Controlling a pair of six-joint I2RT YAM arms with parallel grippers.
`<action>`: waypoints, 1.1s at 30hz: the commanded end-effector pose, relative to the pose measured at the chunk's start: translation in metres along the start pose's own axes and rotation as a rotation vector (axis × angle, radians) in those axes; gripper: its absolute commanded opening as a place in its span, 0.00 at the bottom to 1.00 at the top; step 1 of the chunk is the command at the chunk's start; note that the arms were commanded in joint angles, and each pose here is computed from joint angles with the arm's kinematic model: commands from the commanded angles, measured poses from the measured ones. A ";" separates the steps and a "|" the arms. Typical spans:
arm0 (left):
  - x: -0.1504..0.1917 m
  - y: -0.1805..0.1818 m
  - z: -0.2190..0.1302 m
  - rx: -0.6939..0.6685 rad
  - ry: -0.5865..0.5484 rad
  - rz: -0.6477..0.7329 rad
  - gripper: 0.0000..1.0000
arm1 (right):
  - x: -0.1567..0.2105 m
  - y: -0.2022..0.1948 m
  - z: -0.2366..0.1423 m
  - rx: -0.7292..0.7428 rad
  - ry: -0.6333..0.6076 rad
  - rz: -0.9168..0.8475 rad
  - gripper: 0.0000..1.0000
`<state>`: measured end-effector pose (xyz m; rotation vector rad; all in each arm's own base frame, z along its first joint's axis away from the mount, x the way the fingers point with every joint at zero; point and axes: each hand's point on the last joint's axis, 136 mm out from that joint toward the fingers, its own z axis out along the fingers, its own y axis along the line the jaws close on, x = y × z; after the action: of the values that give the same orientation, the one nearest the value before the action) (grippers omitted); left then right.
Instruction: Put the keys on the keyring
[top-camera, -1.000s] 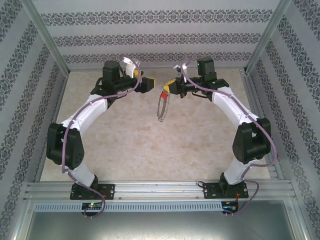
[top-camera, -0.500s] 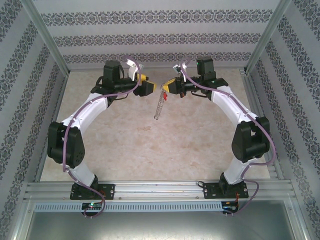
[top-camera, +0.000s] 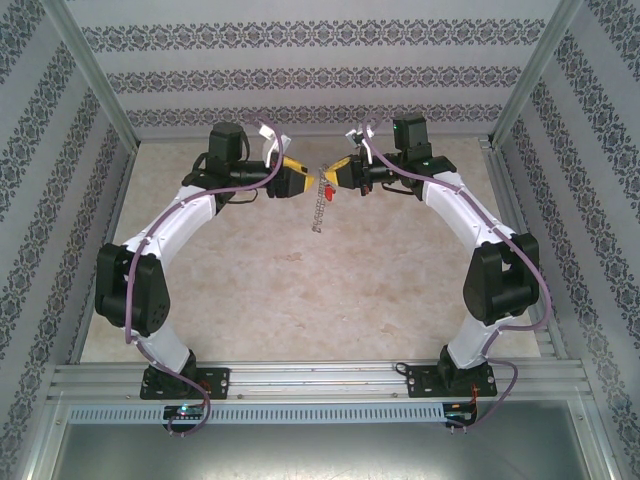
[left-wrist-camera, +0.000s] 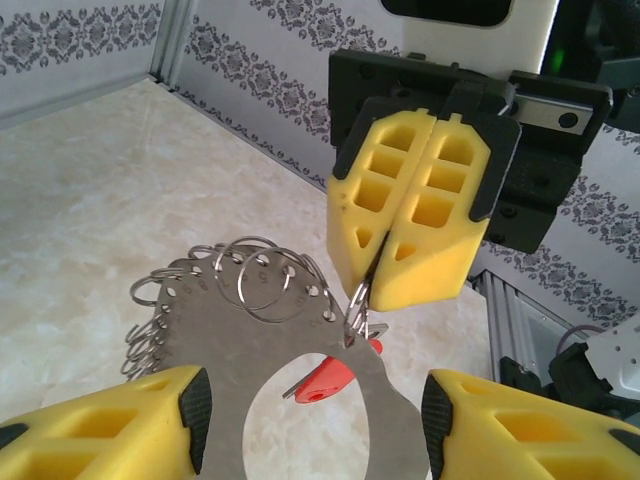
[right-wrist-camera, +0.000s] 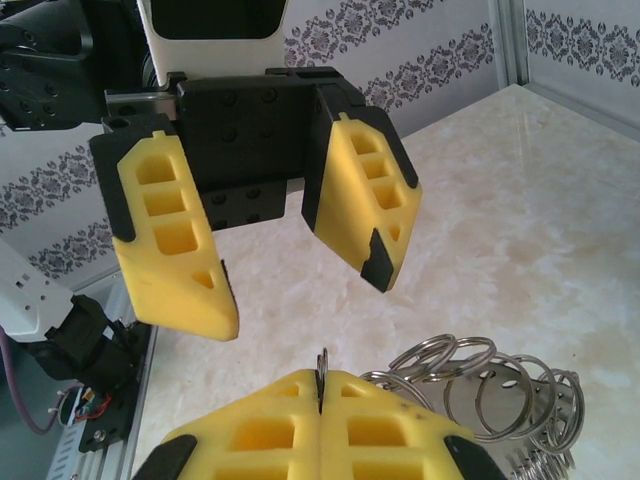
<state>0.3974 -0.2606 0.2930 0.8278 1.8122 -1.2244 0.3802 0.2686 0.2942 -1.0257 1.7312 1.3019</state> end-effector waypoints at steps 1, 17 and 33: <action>-0.008 -0.016 0.002 0.054 0.008 0.027 0.58 | -0.012 0.012 0.005 -0.070 -0.022 -0.048 0.00; -0.001 -0.020 0.011 0.088 0.036 0.022 0.49 | -0.008 0.015 0.019 -0.092 -0.005 -0.044 0.00; 0.007 -0.029 0.011 0.160 0.052 0.015 0.39 | -0.011 0.015 0.016 -0.084 -0.012 -0.051 0.00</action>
<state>0.3821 -0.2723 0.2952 0.9141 1.7862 -1.3115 0.3745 0.2857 0.2842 -1.0582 1.7373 1.3533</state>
